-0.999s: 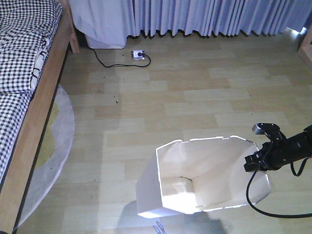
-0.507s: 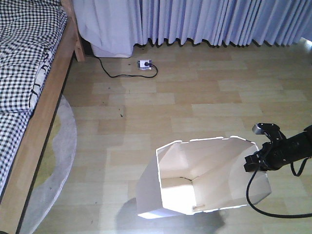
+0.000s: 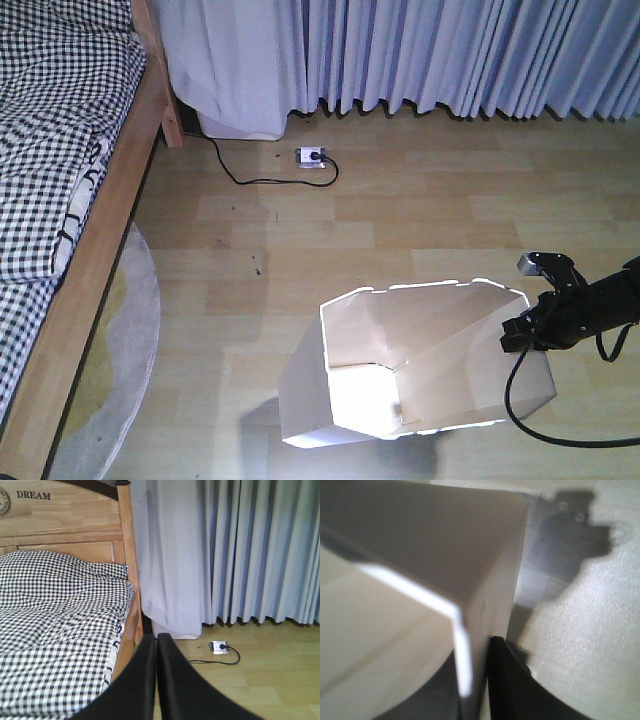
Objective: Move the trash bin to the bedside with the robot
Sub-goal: 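Carry the bin in the right gripper while driving to the bedside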
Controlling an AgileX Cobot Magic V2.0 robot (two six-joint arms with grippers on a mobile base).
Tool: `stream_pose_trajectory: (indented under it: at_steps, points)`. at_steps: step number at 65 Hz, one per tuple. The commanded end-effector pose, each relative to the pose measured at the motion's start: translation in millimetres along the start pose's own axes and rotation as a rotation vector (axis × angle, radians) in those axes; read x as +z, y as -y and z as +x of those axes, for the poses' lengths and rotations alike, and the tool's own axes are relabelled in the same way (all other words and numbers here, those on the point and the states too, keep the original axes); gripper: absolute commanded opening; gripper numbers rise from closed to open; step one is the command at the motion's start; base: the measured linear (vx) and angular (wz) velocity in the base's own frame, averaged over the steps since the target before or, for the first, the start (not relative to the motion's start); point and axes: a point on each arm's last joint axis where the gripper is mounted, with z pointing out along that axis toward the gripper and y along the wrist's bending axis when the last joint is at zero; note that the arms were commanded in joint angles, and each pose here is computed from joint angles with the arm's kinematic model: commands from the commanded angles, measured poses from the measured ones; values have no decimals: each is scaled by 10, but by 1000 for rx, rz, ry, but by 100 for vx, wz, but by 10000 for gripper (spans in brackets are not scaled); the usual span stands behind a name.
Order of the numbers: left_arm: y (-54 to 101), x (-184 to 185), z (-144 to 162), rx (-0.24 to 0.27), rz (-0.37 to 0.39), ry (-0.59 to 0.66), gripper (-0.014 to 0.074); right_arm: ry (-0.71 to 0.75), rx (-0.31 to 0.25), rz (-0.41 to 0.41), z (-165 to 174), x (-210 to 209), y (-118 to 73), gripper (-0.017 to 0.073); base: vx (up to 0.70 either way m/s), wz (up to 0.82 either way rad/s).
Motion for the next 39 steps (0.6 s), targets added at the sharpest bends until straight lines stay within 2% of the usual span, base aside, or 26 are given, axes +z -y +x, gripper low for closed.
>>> stream_pose_trajectory:
  at_steps: [1,39]
  points:
    - [8,-22,-150,-7,10,102,-6,77,11,-170,-166,-240,-235,-5,29,4]
    - [8,-22,-150,-7,10,102,-6,77,11,-170,-166,-240,-235,-5,30,1]
